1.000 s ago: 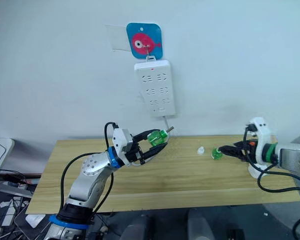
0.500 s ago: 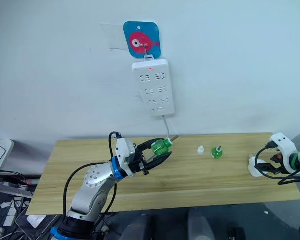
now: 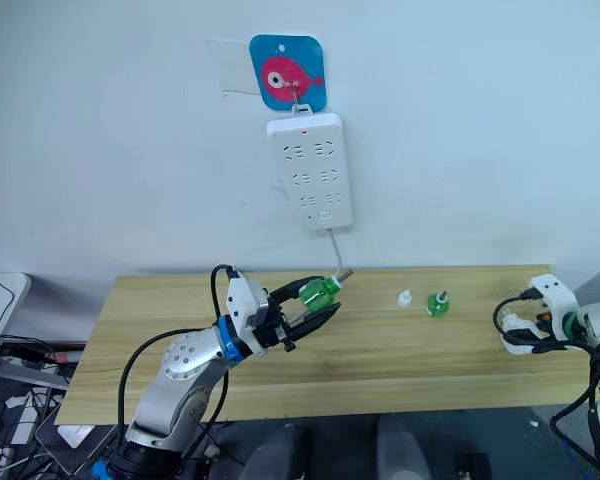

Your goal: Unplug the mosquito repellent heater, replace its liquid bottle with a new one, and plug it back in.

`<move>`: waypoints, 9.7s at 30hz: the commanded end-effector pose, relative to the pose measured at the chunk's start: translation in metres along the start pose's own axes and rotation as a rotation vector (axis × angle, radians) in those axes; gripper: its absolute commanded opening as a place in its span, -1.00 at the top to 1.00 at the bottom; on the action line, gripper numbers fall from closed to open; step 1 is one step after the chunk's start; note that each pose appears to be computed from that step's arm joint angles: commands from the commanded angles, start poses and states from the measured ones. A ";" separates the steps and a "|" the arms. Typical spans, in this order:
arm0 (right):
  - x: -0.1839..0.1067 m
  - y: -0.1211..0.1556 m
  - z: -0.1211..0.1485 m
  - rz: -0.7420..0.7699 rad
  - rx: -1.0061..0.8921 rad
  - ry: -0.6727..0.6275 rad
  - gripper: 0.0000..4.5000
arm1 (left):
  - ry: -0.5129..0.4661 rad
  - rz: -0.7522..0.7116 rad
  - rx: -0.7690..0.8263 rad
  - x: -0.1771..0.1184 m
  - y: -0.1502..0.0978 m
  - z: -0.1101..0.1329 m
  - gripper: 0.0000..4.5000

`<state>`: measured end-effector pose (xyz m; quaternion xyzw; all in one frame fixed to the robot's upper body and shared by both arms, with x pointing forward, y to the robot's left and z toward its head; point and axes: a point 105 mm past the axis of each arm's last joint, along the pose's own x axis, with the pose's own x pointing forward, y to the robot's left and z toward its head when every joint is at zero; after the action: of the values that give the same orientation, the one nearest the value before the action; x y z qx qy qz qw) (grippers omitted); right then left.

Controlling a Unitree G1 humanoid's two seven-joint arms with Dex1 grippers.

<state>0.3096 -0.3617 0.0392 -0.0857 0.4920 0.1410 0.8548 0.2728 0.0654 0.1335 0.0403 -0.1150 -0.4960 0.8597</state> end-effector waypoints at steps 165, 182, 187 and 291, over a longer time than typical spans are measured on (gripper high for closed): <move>-0.152 0.247 0.048 1.246 0.073 -0.061 -0.98 | -0.154 -0.371 0.075 0.060 -0.020 0.038 -0.01; -0.108 0.137 0.097 0.865 0.169 -0.387 0.99 | -0.101 -0.478 0.026 0.045 -0.029 0.037 -0.01; -0.097 0.161 0.115 0.949 0.156 -0.420 0.99 | -0.096 -0.508 -0.009 0.045 -0.034 0.040 -0.01; -0.127 0.246 0.064 1.162 -0.026 -0.255 0.99 | 0.019 -0.452 -0.031 0.040 -0.022 0.016 -0.01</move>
<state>0.2231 -0.1337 0.1644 0.2052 0.3764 0.5782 0.6941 0.2768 0.0232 0.1365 0.0501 -0.0558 -0.6682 0.7402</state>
